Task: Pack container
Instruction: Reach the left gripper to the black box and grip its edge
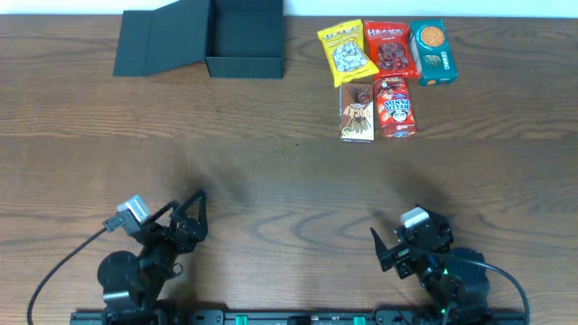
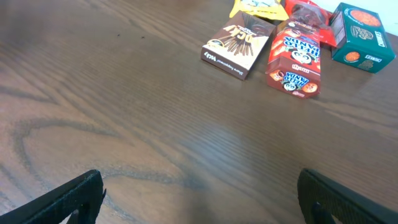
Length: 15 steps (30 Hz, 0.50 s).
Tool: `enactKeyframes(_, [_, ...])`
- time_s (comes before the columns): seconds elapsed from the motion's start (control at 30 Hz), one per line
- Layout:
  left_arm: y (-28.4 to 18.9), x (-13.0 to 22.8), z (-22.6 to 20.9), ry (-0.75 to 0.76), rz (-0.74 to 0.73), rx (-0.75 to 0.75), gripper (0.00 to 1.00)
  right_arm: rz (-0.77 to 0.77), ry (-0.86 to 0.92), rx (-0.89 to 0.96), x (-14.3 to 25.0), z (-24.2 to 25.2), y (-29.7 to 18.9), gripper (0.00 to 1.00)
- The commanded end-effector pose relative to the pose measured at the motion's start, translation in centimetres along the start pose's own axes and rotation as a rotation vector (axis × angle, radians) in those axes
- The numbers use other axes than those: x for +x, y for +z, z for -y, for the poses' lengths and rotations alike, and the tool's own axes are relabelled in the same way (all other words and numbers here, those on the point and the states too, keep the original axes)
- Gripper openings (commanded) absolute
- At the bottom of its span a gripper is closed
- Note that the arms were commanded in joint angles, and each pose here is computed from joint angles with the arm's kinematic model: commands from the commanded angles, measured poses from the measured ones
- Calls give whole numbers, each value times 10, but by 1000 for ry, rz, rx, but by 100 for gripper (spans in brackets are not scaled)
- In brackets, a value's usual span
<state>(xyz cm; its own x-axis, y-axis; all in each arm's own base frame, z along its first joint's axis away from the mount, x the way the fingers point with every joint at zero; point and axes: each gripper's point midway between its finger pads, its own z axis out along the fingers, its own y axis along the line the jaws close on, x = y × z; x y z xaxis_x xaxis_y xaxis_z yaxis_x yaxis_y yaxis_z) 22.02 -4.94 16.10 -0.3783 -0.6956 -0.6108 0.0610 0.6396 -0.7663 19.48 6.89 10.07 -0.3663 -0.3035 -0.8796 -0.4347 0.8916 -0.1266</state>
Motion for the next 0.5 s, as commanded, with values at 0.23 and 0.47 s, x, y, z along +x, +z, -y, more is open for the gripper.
enactKeyframes(0.23, [15, 18, -13, -146, -131, -47, 96, -3, 14, -3, 3, -1, 1, 99])
enactKeyframes(0.47, [41, -3, -24, -281, -159, -192, 96, -3, 14, -3, 3, -1, 1, 99])
